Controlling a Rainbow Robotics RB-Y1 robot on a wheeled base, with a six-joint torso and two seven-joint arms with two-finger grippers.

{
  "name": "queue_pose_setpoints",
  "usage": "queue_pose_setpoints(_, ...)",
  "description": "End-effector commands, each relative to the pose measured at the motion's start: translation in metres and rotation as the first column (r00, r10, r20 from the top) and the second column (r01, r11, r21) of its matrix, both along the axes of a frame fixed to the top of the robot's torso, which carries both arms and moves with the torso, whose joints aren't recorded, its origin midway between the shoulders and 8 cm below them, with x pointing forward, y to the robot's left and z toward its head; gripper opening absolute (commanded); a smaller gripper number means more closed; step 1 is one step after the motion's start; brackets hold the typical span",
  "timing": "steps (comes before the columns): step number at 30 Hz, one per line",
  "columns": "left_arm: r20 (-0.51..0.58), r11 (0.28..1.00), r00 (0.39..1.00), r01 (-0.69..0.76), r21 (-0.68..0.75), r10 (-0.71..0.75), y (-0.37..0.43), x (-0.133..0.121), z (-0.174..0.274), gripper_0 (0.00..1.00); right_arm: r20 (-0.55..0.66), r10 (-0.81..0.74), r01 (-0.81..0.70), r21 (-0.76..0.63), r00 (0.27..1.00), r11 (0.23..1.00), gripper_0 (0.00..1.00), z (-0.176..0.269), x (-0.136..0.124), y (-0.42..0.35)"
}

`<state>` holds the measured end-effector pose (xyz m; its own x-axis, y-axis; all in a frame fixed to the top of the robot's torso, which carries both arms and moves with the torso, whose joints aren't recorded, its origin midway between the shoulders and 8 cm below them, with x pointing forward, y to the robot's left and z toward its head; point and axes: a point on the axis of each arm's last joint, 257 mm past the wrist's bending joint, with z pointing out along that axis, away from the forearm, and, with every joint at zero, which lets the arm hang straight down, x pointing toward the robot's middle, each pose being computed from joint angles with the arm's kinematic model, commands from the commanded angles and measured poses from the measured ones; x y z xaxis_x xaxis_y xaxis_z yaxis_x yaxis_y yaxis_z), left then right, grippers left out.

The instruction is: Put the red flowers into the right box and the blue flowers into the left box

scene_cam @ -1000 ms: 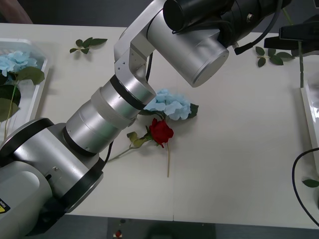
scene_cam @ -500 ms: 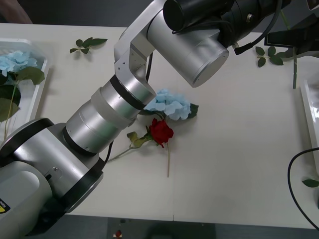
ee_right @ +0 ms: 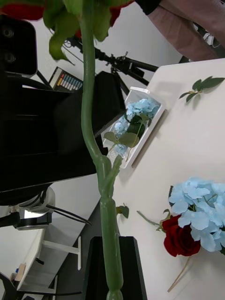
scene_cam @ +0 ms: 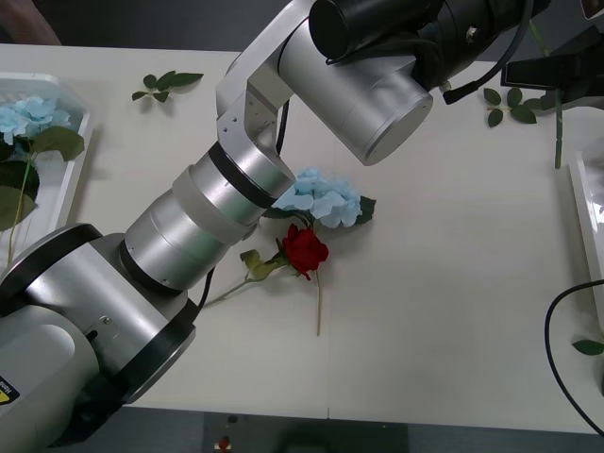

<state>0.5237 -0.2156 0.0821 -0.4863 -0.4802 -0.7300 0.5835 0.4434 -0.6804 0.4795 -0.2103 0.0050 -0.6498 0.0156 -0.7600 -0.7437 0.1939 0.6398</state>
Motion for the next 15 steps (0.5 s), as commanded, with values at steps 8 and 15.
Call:
queue_pose_setpoints(8, 0.029, 0.999, 0.999, 0.023, -0.04, -0.021, -0.005, -0.01, 0.027, 1.0, 0.051, -0.002, 0.002, 0.001, 0.999, 1.0, 0.0, 0.031, -0.001, -0.002)
queue_pose_setpoints(15, 0.029, 0.999, 0.999, 0.023, -0.04, -0.021, -0.005, -0.01, 0.027, 1.0, 0.053, -0.06, 0.062, -0.033, 0.997, 0.998, 0.0, 0.037, 0.004, -0.025)
